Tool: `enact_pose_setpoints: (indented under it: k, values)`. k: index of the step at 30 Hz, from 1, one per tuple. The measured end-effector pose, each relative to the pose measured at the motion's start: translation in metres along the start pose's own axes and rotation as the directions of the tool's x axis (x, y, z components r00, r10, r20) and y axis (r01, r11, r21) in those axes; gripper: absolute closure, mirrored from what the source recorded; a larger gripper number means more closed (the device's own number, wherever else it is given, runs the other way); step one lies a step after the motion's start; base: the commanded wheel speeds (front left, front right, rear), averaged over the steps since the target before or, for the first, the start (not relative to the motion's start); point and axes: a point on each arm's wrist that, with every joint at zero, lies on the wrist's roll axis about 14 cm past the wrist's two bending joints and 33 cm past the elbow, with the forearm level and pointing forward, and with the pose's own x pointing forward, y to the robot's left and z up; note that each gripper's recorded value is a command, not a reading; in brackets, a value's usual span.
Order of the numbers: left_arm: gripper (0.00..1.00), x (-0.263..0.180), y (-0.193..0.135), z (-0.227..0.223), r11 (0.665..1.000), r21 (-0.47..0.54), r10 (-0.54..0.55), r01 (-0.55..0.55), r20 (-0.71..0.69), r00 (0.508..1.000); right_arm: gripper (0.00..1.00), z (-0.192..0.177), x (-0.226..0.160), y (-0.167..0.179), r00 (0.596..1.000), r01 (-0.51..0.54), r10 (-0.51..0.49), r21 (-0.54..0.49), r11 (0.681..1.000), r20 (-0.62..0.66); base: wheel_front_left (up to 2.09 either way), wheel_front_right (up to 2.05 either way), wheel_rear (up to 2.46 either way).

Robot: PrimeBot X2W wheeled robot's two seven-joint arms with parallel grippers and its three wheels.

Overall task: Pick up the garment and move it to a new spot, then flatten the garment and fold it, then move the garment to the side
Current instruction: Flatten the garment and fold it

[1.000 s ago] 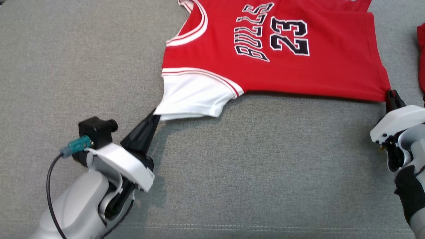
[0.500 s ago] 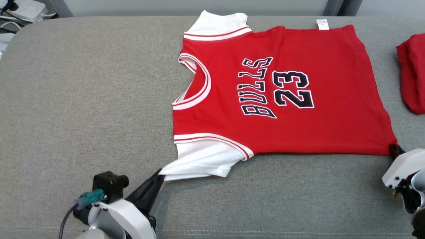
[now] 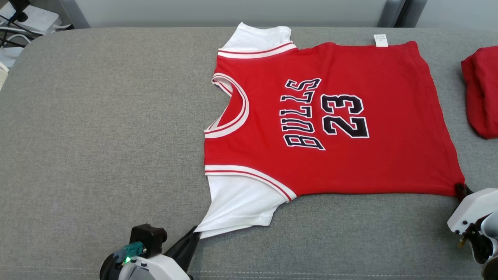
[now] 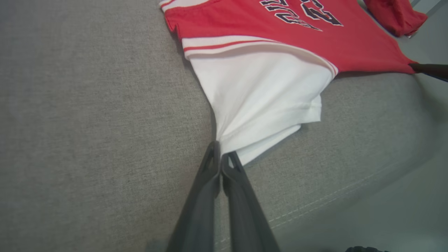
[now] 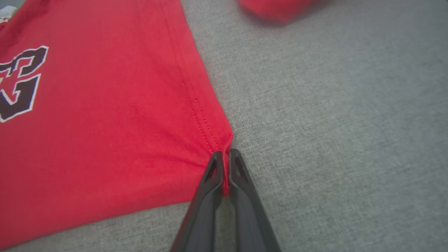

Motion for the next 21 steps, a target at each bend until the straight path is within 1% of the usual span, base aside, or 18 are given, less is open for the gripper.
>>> enact_pose_setpoints:
  k: [1,2,3,4,5,6,7,8,12,16,19,21]
  values:
    - [1.0,0.0,0.0,-0.004,1.0,-0.005,0.006,-0.006,-0.005,1.0,0.89,-0.001,-0.001,0.0,1.0,0.001,-0.001,0.0,1.0,-0.002,0.0,0.0,0.0]
    - [1.0,0.001,0.0,-0.007,1.0,-0.013,0.012,-0.013,-0.009,1.0,0.76,-0.001,-0.001,0.0,1.0,0.002,-0.002,-0.002,1.0,0.0,0.0,0.0,0.0]
    - [0.89,0.001,0.001,-0.01,1.0,-0.018,0.018,-0.018,-0.017,1.0,0.61,-0.002,-0.002,-0.001,1.0,0.004,-0.004,-0.006,1.0,0.0,0.0,0.0,0.0]
    - [0.61,0.001,0.001,-0.013,0.999,-0.025,0.024,-0.024,-0.023,0.999,0.51,-0.003,-0.002,-0.001,1.0,0.006,-0.006,-0.008,1.0,-0.001,0.0,0.0,0.0]
    - [0.49,0.002,0.001,-0.016,0.999,-0.029,0.024,-0.025,-0.031,0.999,0.32,-0.003,-0.003,-0.001,1.0,0.006,-0.006,-0.012,1.0,0.001,0.0,0.0,0.0]
    - [0.49,0.002,0.001,-0.019,0.999,-0.029,0.025,-0.026,-0.039,0.999,0.32,-0.003,-0.003,-0.001,1.0,0.006,-0.006,-0.01,1.0,0.002,0.0,0.0,0.0]
    - [0.0,0.001,0.002,-0.022,0.999,-0.026,0.03,-0.032,-0.048,0.998,0.17,-0.003,-0.004,-0.001,1.0,0.007,-0.007,-0.015,1.0,0.006,0.0,0.0,0.0]
    - [0.0,0.001,0.004,-0.025,0.999,-0.026,0.035,-0.036,-0.054,0.998,0.0,-0.002,-0.005,-0.002,1.0,0.008,-0.008,-0.02,1.0,0.012,0.0,0.0,0.0]
    - [0.0,-0.001,0.004,-0.031,0.996,-0.074,0.053,-0.058,-0.074,0.996,0.0,-0.003,-0.012,-0.015,0.999,0.034,-0.033,-0.074,0.997,0.025,0.0,0.0,0.0]
    - [0.0,-0.011,0.025,-0.019,0.98,-0.113,0.167,-0.163,0.028,0.986,0.0,0.009,-0.024,-0.021,0.992,0.05,-0.036,-0.121,0.991,0.119,0.0,0.0,0.0]
    - [0.0,-0.018,0.041,0.002,0.961,-0.147,0.254,-0.235,0.123,0.959,0.0,0.028,-0.031,-0.018,0.977,0.044,-0.011,-0.156,0.987,0.212,0.0,0.0,0.0]
    - [0.0,-0.023,0.048,0.017,0.947,-0.157,0.305,-0.279,0.18,0.935,0.0,0.042,-0.037,-0.007,0.962,0.022,0.027,-0.178,0.984,0.27,0.0,0.0,0.0]
